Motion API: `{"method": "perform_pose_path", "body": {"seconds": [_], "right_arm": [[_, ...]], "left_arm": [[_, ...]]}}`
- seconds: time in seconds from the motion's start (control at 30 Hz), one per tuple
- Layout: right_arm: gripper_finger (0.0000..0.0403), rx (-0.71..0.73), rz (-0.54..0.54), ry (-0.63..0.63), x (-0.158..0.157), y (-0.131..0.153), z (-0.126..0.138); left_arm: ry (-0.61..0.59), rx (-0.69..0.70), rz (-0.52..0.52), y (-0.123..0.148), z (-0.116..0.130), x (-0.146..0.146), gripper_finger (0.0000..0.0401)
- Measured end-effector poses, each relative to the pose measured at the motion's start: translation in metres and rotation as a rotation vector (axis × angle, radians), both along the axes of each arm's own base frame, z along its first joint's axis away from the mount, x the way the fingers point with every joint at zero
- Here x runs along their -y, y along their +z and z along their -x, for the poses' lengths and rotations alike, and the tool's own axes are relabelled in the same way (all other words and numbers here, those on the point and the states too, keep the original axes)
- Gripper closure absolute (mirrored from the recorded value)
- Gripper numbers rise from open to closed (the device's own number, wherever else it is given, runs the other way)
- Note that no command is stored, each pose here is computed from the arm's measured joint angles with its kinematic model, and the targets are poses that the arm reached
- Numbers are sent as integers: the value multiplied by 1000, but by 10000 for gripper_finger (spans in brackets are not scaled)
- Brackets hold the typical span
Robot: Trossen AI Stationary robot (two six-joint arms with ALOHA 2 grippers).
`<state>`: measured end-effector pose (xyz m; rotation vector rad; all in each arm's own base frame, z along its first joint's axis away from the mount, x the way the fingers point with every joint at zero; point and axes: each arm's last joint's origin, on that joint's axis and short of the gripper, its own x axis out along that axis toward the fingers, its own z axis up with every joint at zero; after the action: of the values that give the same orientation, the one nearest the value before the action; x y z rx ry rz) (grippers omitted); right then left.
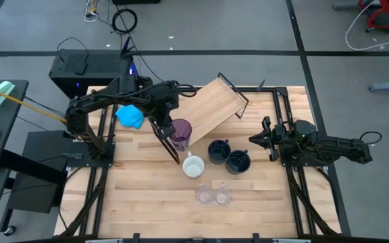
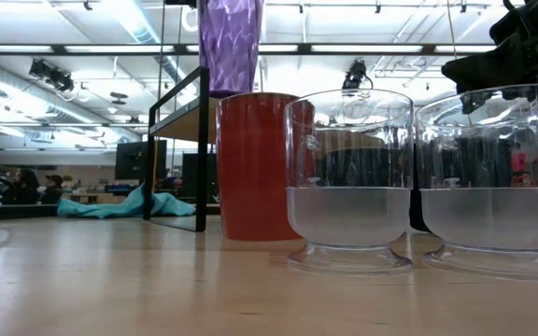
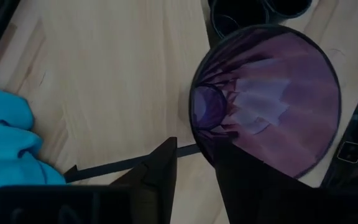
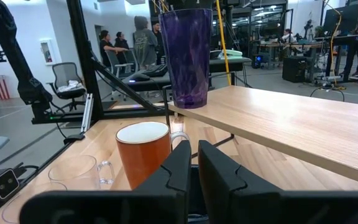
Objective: Stack small to large cups/mugs on shelf
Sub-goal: Put the violet cup on the shelf, then put the orange mug on the shelf
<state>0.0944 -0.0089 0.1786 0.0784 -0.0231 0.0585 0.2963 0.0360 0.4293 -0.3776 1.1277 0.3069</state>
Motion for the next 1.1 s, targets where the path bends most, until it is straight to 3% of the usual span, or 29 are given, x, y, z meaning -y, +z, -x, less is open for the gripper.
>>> {"method": "perform_pose_path", "body": {"seconds": [0.7,1.1], "right_arm": [[364,-2,0,0,0,0,0],[364,-2,0,0,0,0,0]], "left_arm": [[-25,4,-37,2,3,0,283],[-2,75,-112,24,31,-1,289]]}}
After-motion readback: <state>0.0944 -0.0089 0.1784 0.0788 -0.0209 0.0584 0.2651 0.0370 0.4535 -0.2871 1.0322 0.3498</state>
